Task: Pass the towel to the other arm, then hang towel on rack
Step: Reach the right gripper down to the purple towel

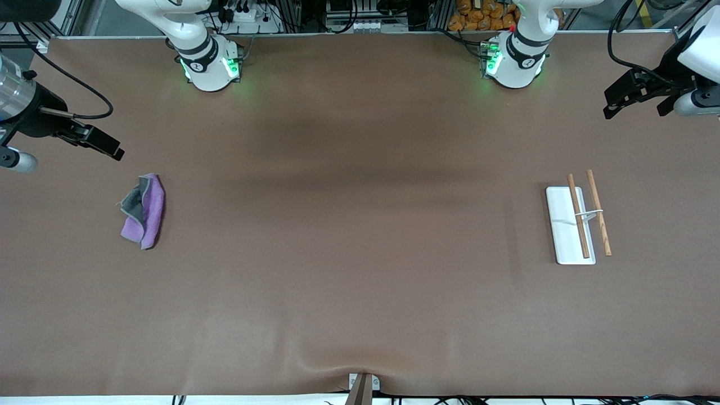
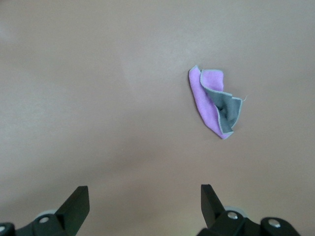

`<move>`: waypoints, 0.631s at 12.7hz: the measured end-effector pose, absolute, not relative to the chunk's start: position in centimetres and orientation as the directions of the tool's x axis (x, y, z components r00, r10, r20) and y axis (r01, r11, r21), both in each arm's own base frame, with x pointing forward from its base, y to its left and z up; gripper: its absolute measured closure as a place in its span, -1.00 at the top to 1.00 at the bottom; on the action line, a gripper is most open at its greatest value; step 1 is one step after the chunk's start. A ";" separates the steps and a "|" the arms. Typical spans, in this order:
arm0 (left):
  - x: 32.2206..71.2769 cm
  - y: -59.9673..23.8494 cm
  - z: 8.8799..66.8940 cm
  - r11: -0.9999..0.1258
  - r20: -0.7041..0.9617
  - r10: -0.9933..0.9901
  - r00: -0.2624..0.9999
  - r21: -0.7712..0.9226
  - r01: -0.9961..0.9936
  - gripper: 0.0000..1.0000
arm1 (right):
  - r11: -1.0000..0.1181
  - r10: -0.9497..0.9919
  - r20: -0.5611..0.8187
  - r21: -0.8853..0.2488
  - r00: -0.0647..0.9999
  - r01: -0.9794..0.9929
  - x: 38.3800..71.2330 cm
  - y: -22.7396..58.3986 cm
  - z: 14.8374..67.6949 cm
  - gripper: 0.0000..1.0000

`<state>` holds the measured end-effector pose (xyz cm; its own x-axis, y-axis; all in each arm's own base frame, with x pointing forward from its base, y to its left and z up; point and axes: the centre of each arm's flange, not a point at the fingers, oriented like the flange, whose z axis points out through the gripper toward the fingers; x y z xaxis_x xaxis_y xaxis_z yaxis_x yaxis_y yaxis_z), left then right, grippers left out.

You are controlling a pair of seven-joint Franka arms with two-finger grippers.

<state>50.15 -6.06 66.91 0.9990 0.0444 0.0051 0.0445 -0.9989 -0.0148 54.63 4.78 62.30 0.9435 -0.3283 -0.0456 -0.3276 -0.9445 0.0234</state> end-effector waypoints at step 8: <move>50.2 -6.0 66.9 -0.999 0.004 0.046 0.999 -0.015 0.046 1.00 | -0.990 -0.137 -0.083 0.040 0.987 -0.134 54.9 4.3 59.8 1.00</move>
